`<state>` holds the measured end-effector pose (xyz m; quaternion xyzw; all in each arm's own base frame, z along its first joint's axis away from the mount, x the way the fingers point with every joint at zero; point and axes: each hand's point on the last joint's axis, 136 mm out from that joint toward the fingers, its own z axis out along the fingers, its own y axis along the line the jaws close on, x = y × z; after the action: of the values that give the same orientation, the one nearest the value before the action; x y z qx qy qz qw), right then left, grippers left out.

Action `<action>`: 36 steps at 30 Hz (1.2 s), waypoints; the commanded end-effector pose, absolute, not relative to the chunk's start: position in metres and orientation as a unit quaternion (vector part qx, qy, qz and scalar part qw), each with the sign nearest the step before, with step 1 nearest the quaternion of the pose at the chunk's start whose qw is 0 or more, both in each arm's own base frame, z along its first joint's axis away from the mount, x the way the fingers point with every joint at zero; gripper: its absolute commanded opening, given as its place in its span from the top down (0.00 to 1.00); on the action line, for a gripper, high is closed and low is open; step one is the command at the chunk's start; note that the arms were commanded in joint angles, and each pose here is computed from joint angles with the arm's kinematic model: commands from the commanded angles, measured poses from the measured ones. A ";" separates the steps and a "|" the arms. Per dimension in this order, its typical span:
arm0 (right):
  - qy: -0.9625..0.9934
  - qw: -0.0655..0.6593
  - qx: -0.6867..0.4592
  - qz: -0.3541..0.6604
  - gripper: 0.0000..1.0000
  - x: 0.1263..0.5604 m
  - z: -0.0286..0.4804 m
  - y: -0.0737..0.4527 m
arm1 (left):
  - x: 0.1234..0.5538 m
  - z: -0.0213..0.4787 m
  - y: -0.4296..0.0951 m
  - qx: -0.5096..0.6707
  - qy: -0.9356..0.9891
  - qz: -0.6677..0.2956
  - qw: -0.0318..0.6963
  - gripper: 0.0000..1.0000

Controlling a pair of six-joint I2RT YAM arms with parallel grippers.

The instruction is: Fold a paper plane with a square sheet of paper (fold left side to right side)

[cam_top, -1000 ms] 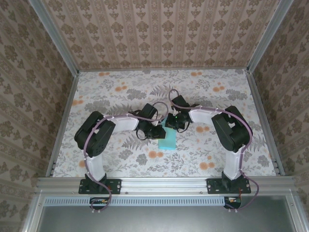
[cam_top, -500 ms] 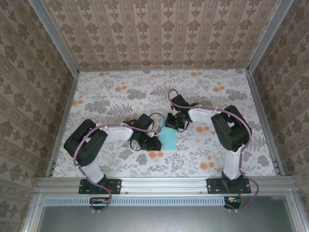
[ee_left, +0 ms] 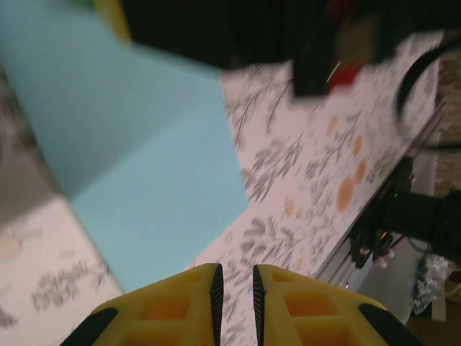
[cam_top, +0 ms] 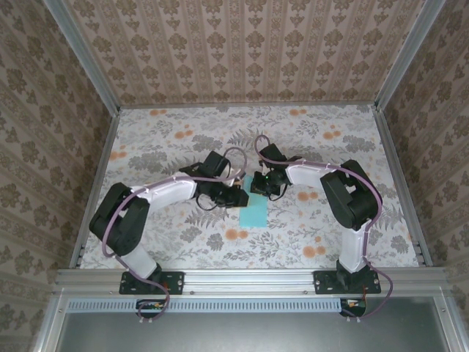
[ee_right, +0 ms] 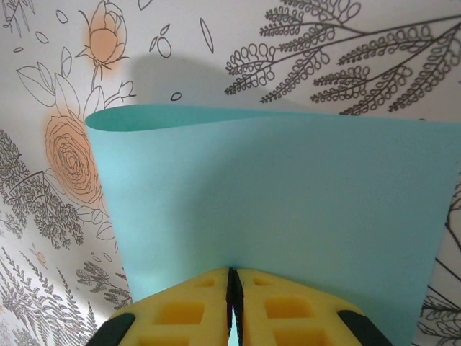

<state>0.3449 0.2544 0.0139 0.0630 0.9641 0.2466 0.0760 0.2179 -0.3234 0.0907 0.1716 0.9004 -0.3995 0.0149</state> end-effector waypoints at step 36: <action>0.955 0.143 0.064 0.251 0.84 0.329 0.080 0.227 | 0.204 -0.002 -0.318 0.134 0.938 -0.314 -0.060 0.79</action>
<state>0.3504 0.2414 0.0781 0.0601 0.9495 0.2677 0.1522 0.2154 -0.3308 0.0210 0.1505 0.9229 -0.3525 -0.0378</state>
